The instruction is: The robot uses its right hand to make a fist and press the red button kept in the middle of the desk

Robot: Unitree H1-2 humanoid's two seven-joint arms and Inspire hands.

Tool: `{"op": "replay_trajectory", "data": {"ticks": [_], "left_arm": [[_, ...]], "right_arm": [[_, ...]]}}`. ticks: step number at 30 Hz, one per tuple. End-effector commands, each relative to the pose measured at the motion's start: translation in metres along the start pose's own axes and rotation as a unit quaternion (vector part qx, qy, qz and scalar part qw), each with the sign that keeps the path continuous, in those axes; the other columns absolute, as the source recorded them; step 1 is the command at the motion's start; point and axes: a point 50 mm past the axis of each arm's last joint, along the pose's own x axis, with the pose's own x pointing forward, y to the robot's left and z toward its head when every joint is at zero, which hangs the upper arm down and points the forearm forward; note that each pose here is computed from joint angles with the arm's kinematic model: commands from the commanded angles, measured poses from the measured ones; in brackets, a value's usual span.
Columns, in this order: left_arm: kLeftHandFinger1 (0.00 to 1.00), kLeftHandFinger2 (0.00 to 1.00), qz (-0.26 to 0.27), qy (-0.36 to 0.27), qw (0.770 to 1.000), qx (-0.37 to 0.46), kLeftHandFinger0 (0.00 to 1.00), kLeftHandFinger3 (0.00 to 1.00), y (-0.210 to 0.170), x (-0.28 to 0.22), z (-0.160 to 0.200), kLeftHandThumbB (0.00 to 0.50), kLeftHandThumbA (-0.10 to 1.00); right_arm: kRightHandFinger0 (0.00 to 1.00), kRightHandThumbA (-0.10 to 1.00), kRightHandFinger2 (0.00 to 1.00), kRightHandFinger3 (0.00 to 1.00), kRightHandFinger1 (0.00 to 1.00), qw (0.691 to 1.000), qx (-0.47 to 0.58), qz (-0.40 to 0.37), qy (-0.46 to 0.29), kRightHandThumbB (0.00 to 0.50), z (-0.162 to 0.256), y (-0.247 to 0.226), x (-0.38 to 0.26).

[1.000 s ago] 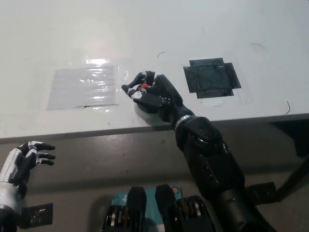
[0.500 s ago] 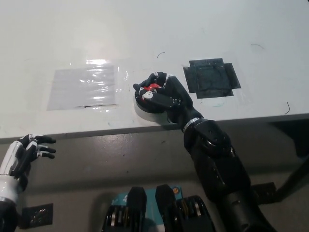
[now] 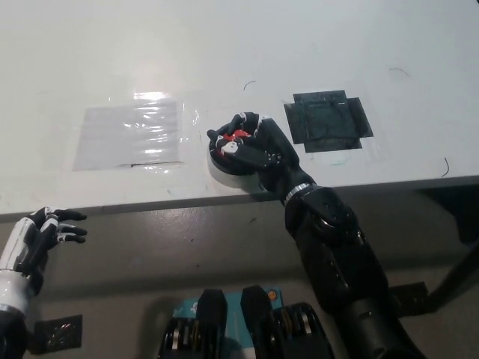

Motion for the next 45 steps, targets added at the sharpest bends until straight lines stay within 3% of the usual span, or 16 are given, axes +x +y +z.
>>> {"op": "replay_trajectory", "data": {"ticks": [1,3,6,7,9,14,17,20,23,27,29,34,37,40,45], "left_arm": [[0.42,0.49,-0.006,-0.033,0.999,0.005,0.43,0.57,0.008,0.009,0.018,0.063,0.63],[0.41,0.48,-0.005,-0.031,1.0,0.005,0.42,0.55,0.008,0.006,0.017,0.058,0.61],[0.44,0.53,-0.007,-0.033,0.999,0.031,0.46,0.62,0.009,0.006,0.016,0.056,0.68],[0.46,0.55,-0.003,-0.024,0.999,0.027,0.48,0.63,0.01,0.003,0.015,0.072,0.67],[0.46,0.53,-0.002,-0.026,0.999,0.021,0.49,0.59,0.01,0.002,0.014,0.069,0.64],[0.47,0.54,0.001,-0.017,0.999,0.031,0.49,0.61,0.013,-0.003,0.011,0.087,0.66],[0.46,0.53,-0.003,-0.016,1.0,0.027,0.48,0.62,0.015,-0.006,0.007,0.066,0.65],[0.45,0.53,0.004,-0.007,1.0,0.028,0.47,0.6,0.016,-0.009,0.005,0.097,0.65],[0.46,0.52,0.004,-0.008,1.0,0.023,0.48,0.56,0.016,-0.012,0.004,0.05,0.62],[0.49,0.56,0.003,-0.005,1.0,0.024,0.51,0.58,0.016,-0.013,0.005,0.047,0.63],[0.44,0.51,0.001,-0.007,1.0,0.021,0.46,0.54,0.016,-0.012,0.005,0.048,0.62],[0.46,0.51,-0.003,-0.009,1.0,0.028,0.46,0.53,0.018,-0.011,0.004,0.035,0.63],[0.43,0.49,0.0,-0.008,1.0,0.022,0.44,0.53,0.022,-0.013,0.004,0.044,0.62],[0.44,0.49,0.004,-0.001,1.0,0.025,0.45,0.53,0.024,-0.013,0.003,0.057,0.63],[0.42,0.49,0.005,0.002,1.0,0.03,0.43,0.55,0.024,-0.014,0.004,0.056,0.63]], "right_arm": [[0.0,0.51,0.31,0.27,0.01,0.999,0.008,-0.011,0.038,0.041,-0.018,-0.004,-0.004],[0.0,0.51,0.31,0.29,0.02,0.999,0.009,-0.014,0.036,0.034,-0.016,-0.003,-0.004],[0.0,0.49,0.29,0.27,0.0,0.999,0.01,-0.01,0.031,0.036,-0.009,-0.001,0.0],[0.0,0.47,0.29,0.28,0.0,1.0,0.003,-0.001,0.021,0.003,-0.002,0.002,0.002],[0.0,0.49,0.26,0.26,0.0,1.0,0.005,0.011,0.003,0.043,0.016,0.004,0.008],[0.0,0.49,0.3,0.23,0.04,0.999,0.0,0.015,-0.034,0.073,0.067,0.007,0.016],[0.0,0.5,0.29,0.2,0.05,0.997,0.0,0.016,-0.07,0.086,0.107,0.01,0.017],[0.0,0.53,0.35,0.25,0.1,0.995,0.003,0.016,-0.096,0.115,0.144,0.01,0.014],[0.0,0.53,0.38,0.26,0.13,0.99,-0.005,0.026,-0.137,0.108,0.18,0.006,0.005],[0.0,0.53,0.39,0.28,0.15,0.988,-0.007,0.019,-0.156,0.122,0.202,-0.003,-0.006],[0.0,0.5,0.39,0.29,0.15,0.986,-0.005,0.009,-0.166,0.129,0.212,-0.016,-0.018],[0.0,0.52,0.46,0.4,0.22,0.983,-0.028,-0.015,-0.182,0.129,0.214,-0.058,-0.037],[0.0,0.51,0.45,0.44,0.21,0.979,-0.033,-0.047,-0.194,0.034,0.214,-0.086,-0.065],[0.02,0.53,0.5,0.5,0.29,0.976,-0.033,-0.084,-0.198,0.043,0.21,-0.116,-0.091],[0.03,0.53,0.48,0.52,0.32,0.971,-0.027,-0.126,-0.202,0.058,0.197,-0.151,-0.126]]}}
